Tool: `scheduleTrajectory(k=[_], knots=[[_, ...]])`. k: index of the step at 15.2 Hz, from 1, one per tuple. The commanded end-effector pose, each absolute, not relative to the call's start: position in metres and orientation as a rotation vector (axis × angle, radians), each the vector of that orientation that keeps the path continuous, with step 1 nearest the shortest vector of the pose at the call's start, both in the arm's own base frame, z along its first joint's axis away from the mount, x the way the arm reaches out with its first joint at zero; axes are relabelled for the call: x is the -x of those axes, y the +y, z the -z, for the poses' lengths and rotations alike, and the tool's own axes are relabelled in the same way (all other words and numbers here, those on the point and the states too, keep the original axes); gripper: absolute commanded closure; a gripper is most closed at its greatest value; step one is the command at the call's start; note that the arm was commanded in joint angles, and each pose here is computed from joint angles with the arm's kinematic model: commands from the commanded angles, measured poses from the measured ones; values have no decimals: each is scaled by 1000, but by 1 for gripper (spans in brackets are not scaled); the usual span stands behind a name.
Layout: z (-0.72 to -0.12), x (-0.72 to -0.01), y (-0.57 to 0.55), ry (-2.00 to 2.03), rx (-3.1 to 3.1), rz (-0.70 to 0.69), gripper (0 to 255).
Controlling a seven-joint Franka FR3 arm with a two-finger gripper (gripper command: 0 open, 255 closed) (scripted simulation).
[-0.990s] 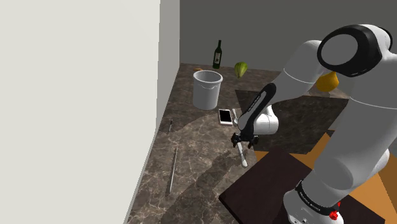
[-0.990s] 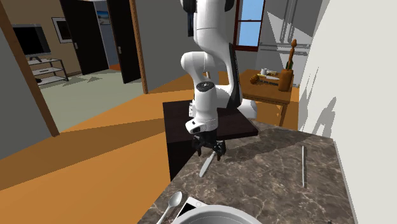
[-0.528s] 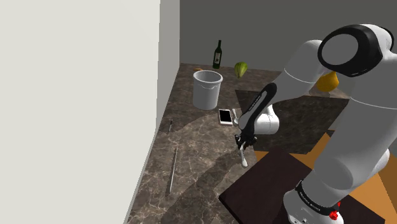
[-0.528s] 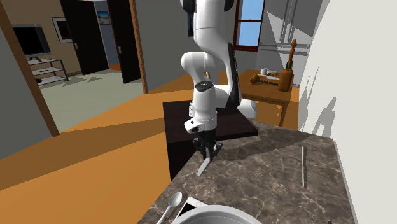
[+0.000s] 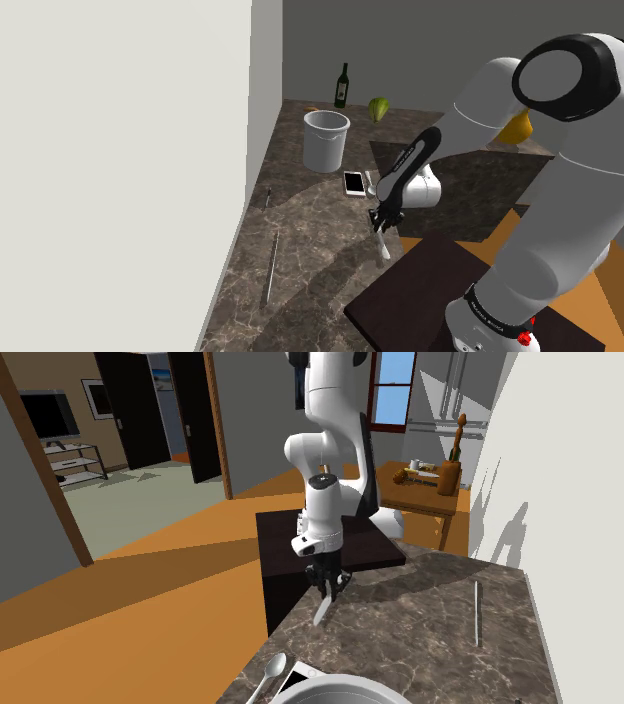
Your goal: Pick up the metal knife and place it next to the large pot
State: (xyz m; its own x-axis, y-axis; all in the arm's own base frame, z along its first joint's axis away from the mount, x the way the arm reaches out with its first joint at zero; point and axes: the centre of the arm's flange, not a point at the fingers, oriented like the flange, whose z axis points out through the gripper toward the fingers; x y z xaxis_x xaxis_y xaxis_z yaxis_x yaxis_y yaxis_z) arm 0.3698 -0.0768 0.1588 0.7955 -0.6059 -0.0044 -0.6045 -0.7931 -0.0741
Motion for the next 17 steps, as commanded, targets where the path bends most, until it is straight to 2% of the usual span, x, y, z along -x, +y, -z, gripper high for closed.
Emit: scheduleTrajectory(k=[1,17], knots=[[-169,-370,-77,981,2909,29,255],[-253,-370,-77,981,2909,29,255]])
